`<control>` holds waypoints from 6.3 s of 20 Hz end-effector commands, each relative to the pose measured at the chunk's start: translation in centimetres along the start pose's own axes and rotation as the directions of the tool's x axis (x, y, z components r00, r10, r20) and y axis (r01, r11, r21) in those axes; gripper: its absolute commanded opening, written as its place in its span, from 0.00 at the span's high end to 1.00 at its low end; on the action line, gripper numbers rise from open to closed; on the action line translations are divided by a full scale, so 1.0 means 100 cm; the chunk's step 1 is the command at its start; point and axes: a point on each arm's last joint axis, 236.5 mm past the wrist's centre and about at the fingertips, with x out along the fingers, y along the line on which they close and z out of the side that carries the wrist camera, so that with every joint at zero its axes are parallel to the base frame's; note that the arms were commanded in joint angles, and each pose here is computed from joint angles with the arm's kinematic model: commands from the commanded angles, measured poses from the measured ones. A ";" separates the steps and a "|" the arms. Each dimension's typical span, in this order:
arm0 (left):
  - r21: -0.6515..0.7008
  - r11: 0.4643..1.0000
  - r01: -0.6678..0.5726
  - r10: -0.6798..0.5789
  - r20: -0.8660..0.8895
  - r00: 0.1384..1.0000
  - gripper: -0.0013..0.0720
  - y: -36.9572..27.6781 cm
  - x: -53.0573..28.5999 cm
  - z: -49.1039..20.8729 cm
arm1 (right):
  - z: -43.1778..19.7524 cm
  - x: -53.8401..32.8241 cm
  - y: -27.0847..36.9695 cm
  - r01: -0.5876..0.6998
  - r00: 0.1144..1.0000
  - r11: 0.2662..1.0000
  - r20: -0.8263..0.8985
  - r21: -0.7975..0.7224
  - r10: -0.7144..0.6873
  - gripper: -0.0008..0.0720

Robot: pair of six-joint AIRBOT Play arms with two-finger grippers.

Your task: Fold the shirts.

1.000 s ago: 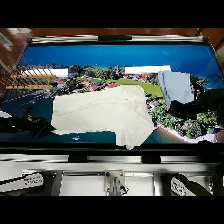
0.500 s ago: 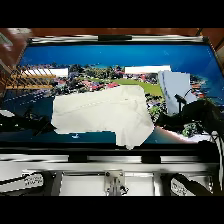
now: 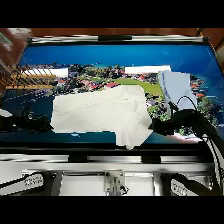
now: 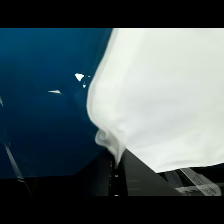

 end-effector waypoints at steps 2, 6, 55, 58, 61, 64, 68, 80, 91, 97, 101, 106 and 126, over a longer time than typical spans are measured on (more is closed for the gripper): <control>0.026 1.000 0.008 -0.008 0.009 1.000 0.94 -0.005 -0.005 0.000 | 0.009 0.008 0.000 -0.013 1.000 1.000 0.019 0.022 0.013 0.91; 0.144 0.989 -0.016 -0.009 0.169 0.986 0.94 -0.033 -0.055 0.033 | 0.051 -0.049 0.040 -0.044 0.976 0.988 0.205 -0.147 0.074 0.90; 0.361 0.920 -0.156 -0.062 0.527 0.848 0.94 -0.159 -0.076 0.213 | 0.291 -0.134 0.140 0.003 0.624 0.973 0.760 -0.232 0.180 0.90; 0.351 0.925 -0.147 -0.080 0.558 0.826 0.94 -0.168 -0.073 0.256 | 0.302 -0.120 0.132 0.008 0.613 0.978 0.774 -0.210 0.161 0.90; 0.303 0.947 -0.110 -0.080 0.552 0.830 0.94 -0.166 -0.054 0.279 | 0.304 -0.103 0.124 0.013 0.632 0.980 0.762 -0.197 0.145 0.90; 0.276 0.957 -0.086 -0.052 0.456 0.889 0.94 -0.153 -0.016 0.268 | 0.308 -0.089 0.116 0.018 0.643 0.983 0.755 -0.183 0.129 0.90; 0.273 0.959 -0.075 -0.031 0.363 0.931 0.94 -0.144 0.002 0.250 | 0.292 -0.056 0.108 0.007 0.732 0.985 0.672 -0.172 0.112 0.90; 0.368 0.914 -0.171 0.239 -0.146 0.960 0.94 -0.068 0.001 0.125 | 0.147 -0.063 0.031 0.180 0.971 0.973 0.184 -0.143 -0.153 0.90; 0.285 0.948 -0.143 0.191 -0.147 0.971 0.69 -0.065 0.024 0.123 | 0.125 -0.034 0.029 0.132 0.984 0.989 0.129 -0.066 -0.123 0.57; 0.279 0.947 -0.159 0.199 -0.121 0.972 0.46 -0.069 -0.046 0.115 | 0.094 -0.127 0.003 0.325 0.941 0.919 0.176 -0.223 -0.290 0.35; 0.154 0.976 -0.151 0.176 -0.168 0.970 0.11 -0.029 -0.078 0.055 | 0.048 -0.194 -0.056 0.433 0.897 0.891 0.168 -0.137 -0.409 0.35; 0.065 0.994 -0.088 0.098 -0.164 0.982 0.12 0.019 -0.024 -0.049 | 0.023 -0.189 -0.061 0.273 0.950 0.962 0.166 -0.034 -0.263 0.35; 0.025 1.000 0.005 -0.001 -0.179 0.984 0.93 0.005 0.016 -0.055 | -0.015 -0.127 -0.053 0.126 0.992 0.992 0.016 0.010 -0.126 0.24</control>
